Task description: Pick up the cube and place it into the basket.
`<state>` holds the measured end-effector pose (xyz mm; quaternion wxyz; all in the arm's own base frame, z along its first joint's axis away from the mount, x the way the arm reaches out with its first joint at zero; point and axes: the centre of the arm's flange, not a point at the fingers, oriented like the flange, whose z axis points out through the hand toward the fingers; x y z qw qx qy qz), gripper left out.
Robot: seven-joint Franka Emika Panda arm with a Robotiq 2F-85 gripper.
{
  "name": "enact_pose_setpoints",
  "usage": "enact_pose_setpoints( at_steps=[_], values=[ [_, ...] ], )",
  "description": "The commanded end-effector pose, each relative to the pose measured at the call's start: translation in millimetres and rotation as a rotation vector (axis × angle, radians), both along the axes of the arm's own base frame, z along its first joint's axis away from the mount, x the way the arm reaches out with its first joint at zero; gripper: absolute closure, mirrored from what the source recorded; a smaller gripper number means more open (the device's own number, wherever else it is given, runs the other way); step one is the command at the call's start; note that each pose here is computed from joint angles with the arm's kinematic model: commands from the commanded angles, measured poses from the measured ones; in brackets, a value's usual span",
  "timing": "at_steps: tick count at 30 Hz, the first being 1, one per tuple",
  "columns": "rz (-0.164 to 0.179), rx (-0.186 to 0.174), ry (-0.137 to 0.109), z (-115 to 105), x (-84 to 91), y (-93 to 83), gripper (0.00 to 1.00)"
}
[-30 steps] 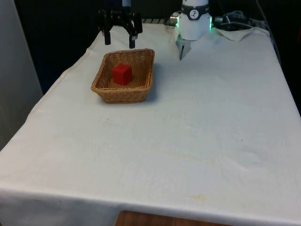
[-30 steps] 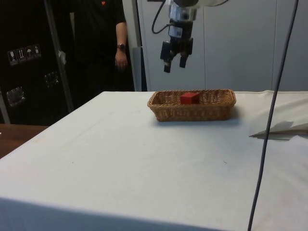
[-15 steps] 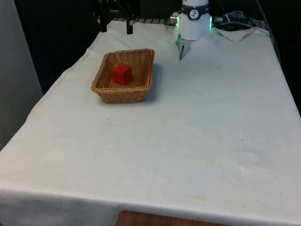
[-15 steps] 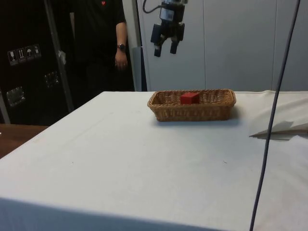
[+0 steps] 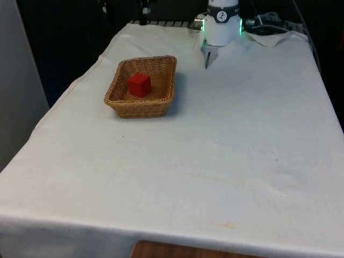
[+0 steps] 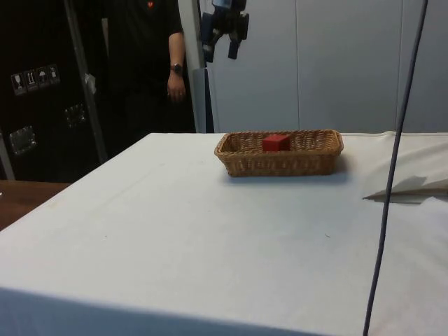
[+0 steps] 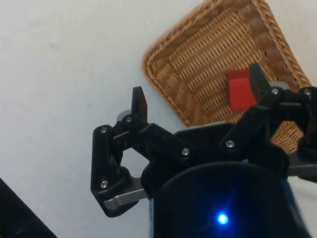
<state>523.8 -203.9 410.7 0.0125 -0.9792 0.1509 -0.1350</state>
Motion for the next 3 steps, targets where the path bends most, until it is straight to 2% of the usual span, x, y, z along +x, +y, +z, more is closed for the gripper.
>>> enact_pose_setpoints(
  at_steps=[1,3],
  values=[
    [-0.001,0.004,0.004,1.9,3.3,1.3,0.00],
    [0.002,-0.002,0.000,2.2,3.1,0.5,0.00]
  ],
)
